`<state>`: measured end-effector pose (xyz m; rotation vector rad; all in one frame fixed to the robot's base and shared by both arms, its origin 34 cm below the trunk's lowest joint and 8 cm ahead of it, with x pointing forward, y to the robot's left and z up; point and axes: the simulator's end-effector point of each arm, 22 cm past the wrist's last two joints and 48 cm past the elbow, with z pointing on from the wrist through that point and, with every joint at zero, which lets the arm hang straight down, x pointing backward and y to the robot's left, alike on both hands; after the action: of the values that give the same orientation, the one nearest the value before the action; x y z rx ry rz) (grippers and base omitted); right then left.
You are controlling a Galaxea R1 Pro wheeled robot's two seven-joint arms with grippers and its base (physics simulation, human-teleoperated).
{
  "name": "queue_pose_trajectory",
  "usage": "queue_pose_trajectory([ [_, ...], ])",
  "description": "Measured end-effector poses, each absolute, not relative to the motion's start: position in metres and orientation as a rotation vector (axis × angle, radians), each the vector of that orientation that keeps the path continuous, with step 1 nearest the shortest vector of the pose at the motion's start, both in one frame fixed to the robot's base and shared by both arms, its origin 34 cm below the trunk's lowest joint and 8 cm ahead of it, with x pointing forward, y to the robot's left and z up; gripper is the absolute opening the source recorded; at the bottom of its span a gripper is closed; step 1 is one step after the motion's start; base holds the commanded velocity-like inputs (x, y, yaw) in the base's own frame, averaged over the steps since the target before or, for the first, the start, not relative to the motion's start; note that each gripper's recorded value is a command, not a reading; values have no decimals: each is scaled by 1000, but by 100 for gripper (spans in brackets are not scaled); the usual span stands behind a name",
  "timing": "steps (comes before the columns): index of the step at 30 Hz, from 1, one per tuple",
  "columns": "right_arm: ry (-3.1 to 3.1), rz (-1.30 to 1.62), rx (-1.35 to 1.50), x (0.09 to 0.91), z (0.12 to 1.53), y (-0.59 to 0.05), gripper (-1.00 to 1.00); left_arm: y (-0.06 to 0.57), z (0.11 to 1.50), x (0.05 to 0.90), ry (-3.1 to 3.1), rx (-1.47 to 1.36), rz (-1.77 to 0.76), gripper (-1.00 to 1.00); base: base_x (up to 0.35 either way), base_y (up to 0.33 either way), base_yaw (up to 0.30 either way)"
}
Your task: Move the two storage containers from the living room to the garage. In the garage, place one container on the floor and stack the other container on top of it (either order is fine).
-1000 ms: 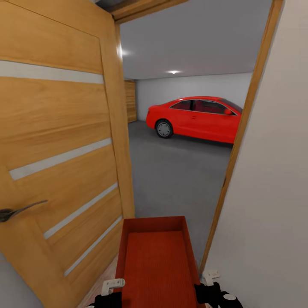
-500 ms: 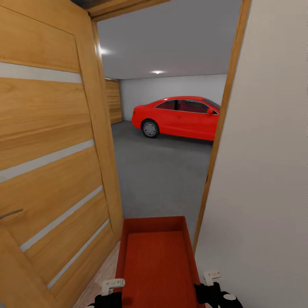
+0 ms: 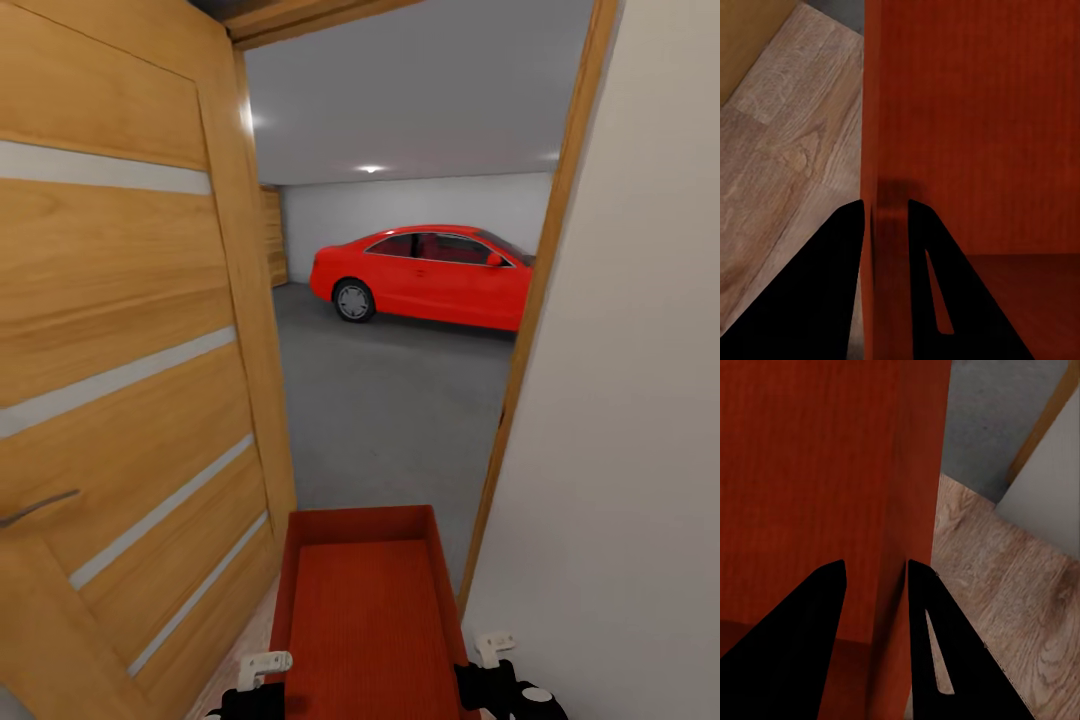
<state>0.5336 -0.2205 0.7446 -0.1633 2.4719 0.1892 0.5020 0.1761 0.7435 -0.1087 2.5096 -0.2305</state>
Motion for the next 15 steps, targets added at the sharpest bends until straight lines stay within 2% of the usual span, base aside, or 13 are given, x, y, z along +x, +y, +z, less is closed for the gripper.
queue_pose_trajectory([
  [8, 2472, 189, -163, 534, 745, -221, -100, 176, 744, 502, 2509, -109, -230, -100, 64, 259, 0],
  [15, 2472, 189, -163, 533, 745, -221, -100, 176, 744, 502, 2509, -109, -231, -100, 213, 208, 0],
])
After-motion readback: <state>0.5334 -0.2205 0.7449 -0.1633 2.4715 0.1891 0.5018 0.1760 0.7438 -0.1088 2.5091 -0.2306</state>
